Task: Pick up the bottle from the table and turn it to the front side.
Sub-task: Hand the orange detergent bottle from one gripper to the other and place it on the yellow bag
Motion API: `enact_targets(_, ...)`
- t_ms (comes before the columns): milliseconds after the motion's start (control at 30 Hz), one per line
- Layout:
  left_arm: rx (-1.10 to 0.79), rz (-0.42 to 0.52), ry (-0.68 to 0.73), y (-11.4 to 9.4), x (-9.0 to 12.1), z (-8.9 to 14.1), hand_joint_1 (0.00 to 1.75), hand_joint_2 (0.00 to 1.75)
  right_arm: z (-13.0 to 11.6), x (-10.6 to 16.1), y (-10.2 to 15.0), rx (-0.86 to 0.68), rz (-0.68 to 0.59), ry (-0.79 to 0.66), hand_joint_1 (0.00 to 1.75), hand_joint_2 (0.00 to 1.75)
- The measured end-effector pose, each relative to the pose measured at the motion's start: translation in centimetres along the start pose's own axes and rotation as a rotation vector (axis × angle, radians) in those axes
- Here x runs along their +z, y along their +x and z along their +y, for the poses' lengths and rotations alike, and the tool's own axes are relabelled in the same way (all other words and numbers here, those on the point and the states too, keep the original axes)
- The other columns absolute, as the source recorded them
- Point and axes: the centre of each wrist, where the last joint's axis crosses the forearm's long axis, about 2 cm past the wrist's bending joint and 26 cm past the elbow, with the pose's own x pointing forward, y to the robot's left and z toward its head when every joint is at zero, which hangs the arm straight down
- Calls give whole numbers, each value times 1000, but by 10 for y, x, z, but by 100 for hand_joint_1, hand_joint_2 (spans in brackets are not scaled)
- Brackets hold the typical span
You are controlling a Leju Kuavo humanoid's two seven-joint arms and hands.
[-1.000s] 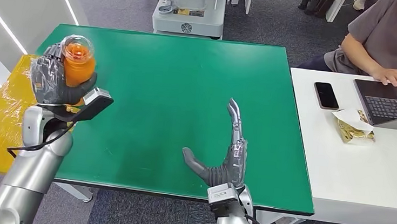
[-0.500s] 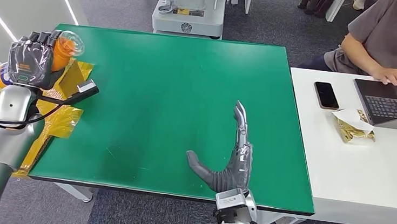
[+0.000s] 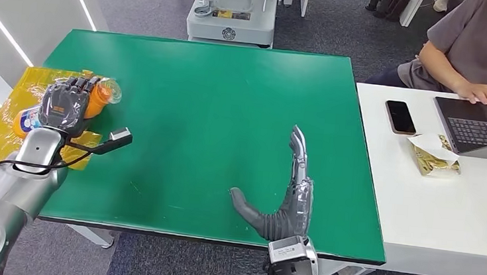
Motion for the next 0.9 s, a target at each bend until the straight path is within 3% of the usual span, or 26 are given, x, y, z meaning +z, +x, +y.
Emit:
enact_targets(300, -2, 16, -137, 16, 32, -32, 175, 175, -6, 9, -1, 11, 0, 29, 0, 175)
enact_targets(533, 52, -18, -118, 18, 49, -44, 175, 175, -7, 9, -1, 6, -2, 41, 0, 175)
enact_targets(900, 65, 34, -148, 23, 75, -61, 175, 175, -8, 7, 1, -2, -9, 38, 0, 175)
